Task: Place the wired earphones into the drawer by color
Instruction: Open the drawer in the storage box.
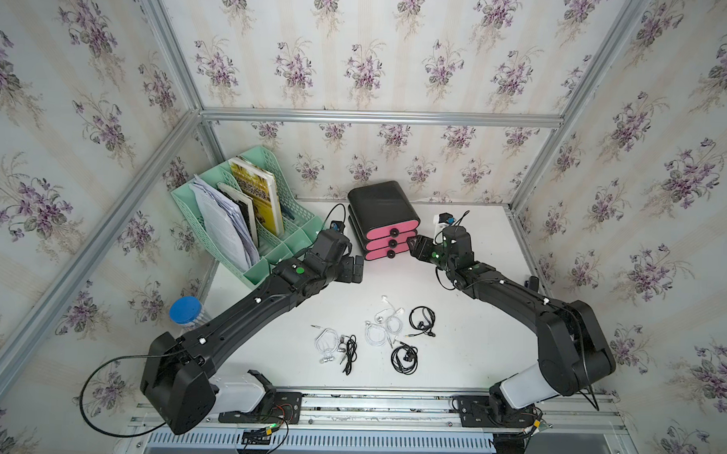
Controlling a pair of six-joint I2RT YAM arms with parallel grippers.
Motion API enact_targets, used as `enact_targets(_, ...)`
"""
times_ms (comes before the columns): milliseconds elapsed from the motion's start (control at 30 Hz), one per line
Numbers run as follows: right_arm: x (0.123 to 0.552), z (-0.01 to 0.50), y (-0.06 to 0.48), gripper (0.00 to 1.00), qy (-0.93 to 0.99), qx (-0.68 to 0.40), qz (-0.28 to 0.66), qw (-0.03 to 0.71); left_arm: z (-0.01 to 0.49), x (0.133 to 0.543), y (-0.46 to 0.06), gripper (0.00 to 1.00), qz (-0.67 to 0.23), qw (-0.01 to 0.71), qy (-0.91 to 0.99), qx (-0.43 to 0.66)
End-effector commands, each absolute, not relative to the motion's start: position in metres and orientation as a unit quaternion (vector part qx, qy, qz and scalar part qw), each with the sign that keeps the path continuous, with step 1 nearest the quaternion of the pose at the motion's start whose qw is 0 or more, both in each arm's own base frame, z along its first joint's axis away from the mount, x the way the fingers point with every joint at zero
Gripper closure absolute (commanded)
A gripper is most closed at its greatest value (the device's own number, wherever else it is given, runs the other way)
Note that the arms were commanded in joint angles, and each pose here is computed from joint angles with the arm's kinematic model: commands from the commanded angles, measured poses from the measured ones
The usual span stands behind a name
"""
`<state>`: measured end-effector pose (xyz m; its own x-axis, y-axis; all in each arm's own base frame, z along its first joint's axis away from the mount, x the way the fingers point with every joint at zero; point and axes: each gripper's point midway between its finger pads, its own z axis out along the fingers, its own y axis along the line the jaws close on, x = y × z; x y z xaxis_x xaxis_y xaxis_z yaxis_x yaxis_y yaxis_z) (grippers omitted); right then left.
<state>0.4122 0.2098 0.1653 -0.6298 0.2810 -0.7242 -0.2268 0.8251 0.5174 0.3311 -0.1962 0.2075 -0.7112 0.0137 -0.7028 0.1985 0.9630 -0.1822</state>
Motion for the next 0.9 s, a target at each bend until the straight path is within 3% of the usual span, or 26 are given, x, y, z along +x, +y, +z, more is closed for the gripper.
enact_targets(0, 0.404, 0.176, 0.226, 0.34, 0.827, -0.043, 0.347, 0.440, 0.210, 0.335, -0.201, 0.01, -0.129, 0.373, 0.917, 0.061)
enact_targets(867, 0.441, 0.127, 0.263, 0.47, 0.833, -0.034, 0.397, 0.383, 0.205, 0.331, -0.197, 0.01, -0.122, 0.361, 0.923, 0.060)
